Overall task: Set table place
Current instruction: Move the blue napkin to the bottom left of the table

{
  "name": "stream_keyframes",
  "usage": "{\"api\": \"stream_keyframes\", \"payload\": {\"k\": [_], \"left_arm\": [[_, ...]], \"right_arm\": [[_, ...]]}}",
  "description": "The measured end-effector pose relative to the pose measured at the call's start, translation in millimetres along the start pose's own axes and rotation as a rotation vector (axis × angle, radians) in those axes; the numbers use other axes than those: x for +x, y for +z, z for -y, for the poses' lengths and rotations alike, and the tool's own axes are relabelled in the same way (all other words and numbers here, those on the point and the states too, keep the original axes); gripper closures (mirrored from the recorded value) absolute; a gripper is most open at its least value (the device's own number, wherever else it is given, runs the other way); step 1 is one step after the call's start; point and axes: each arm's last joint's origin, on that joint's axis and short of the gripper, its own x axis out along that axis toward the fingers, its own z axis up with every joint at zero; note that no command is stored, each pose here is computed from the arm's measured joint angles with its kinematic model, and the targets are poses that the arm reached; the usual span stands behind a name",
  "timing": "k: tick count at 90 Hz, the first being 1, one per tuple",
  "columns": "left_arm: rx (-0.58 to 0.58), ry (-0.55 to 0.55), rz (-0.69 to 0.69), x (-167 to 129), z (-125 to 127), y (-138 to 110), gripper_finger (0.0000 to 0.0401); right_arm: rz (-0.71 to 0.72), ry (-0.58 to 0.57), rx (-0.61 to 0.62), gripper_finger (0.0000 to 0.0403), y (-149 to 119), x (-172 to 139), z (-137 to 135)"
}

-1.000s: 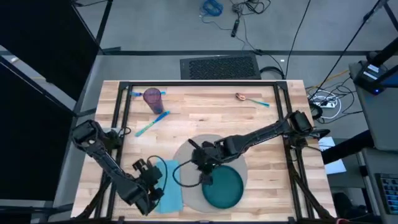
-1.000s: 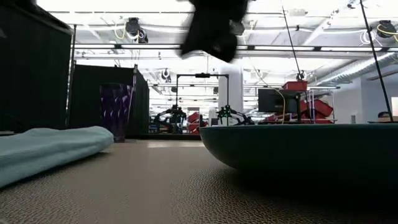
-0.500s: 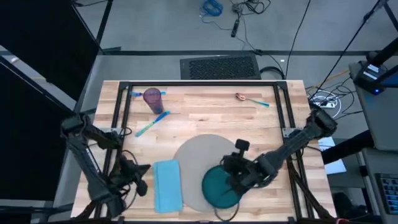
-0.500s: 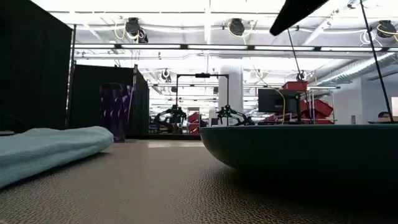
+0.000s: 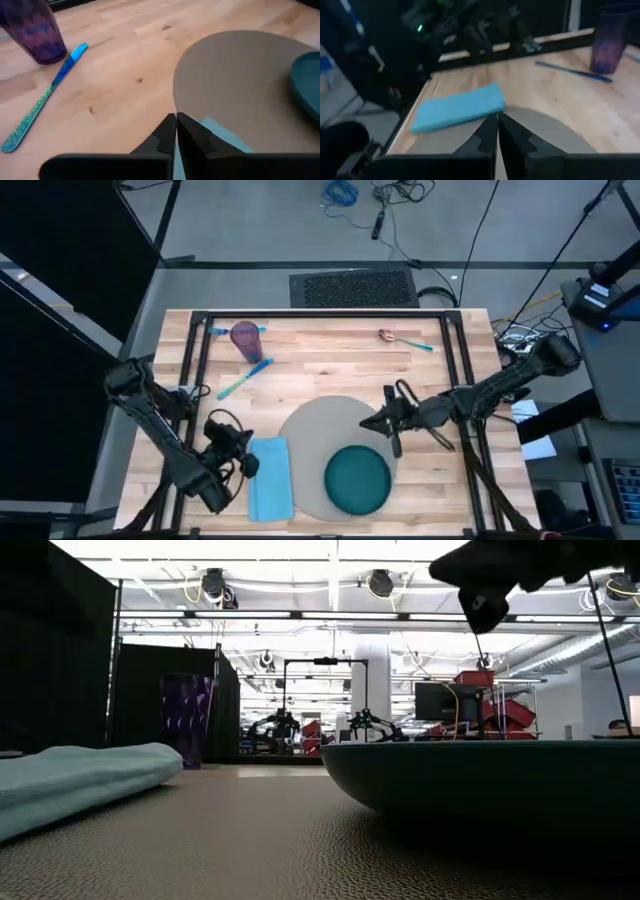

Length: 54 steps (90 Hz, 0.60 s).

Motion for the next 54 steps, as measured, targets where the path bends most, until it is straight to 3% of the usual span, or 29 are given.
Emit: {"api": "stream_keyframes", "payload": {"k": [7, 31, 46, 54], "left_arm": [[-0.064, -0.012, -0.011, 4.5, 5.0, 1.7, 0.0401], [-0.113, -0.041, -0.158, 10.8, 18.3, -0.2, 0.0401], [-0.185, -0.031, -0.272, 10.6, 21.2, -5.2, 0.0401], [-0.168, -0.026, -0.276, 12.1, 20.0, -7.1, 0.0401]], "right_arm": [[-0.012, 0.038, 0.002, 0.0403, 3.1, 2.3, 4.9], [0.033, 0.184, 0.008, 0.0402, 35.6, 11.1, 12.8], [-0.146, 0.159, 0.034, 0.0377, 14.7, 8.9, 4.4], [-0.156, 0.102, 0.034, 0.0347, 9.6, 7.8, -0.8]]}}
